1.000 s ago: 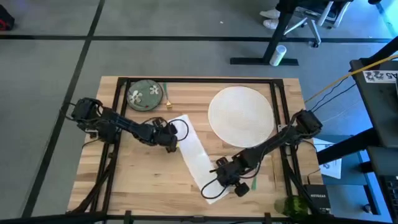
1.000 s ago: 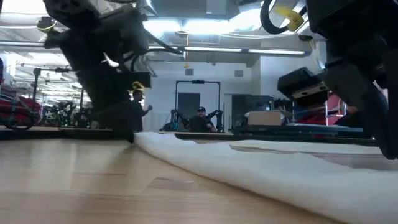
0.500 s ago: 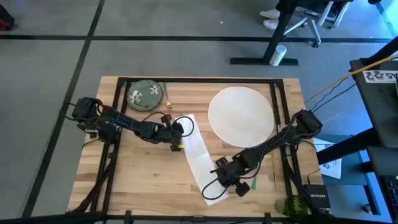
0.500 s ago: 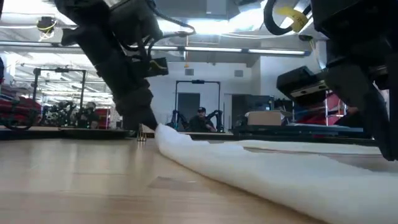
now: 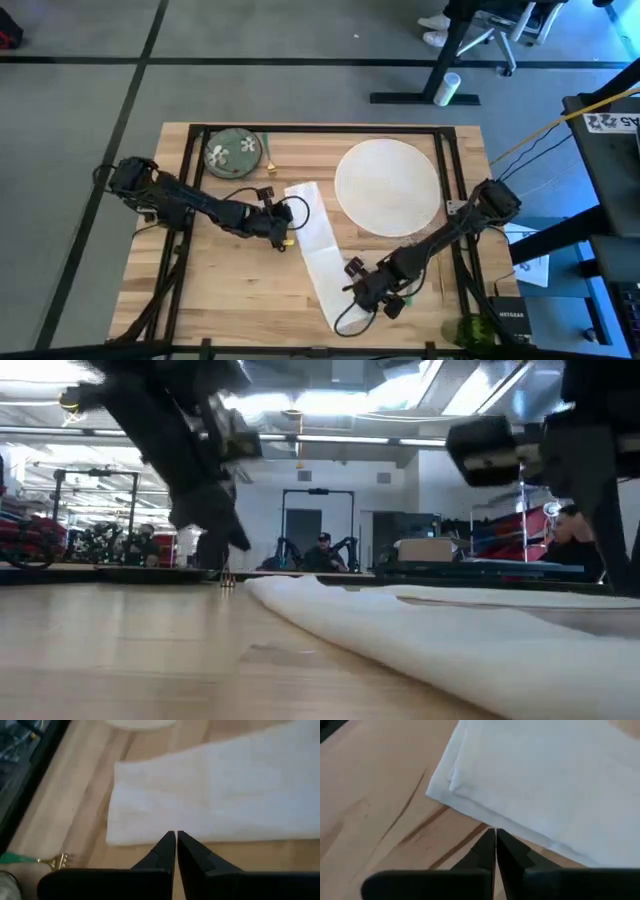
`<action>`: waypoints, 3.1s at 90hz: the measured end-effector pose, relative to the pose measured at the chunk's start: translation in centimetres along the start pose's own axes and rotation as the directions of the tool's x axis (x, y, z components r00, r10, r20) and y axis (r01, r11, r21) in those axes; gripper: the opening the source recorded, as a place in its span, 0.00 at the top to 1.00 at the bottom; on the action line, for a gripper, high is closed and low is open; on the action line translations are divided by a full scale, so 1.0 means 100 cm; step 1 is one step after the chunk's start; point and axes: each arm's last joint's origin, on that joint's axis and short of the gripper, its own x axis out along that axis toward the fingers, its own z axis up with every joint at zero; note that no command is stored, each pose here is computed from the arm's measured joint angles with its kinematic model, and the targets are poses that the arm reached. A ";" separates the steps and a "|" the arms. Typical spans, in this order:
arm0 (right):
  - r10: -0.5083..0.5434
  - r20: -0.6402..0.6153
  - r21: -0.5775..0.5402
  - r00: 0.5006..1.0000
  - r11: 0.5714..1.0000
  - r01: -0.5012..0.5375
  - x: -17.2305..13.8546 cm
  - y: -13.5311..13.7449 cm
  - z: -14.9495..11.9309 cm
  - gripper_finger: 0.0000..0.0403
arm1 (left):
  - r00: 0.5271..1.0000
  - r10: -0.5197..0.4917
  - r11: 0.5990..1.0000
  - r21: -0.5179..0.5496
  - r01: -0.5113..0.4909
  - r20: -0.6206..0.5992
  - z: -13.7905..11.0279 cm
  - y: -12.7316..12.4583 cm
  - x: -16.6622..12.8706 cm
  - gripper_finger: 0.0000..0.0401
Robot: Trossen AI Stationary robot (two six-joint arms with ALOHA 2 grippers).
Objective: Set table place
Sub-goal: Fold the white table napkin
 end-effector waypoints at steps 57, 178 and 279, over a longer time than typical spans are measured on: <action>-0.110 0.080 -0.035 0.991 0.993 0.114 -0.007 0.037 0.027 0.70 | 0.959 -0.088 0.993 0.100 0.062 0.269 0.025 -0.048 -0.087 1.00; -0.102 -0.112 0.113 0.988 0.987 0.115 0.044 0.051 0.037 0.68 | 0.974 -0.092 0.995 0.060 0.082 0.209 0.011 -0.052 -0.092 1.00; -0.343 -0.225 0.003 0.912 0.936 0.353 -0.034 0.025 0.092 1.00 | 0.956 -0.105 0.992 0.101 0.080 0.275 0.001 -0.066 -0.113 1.00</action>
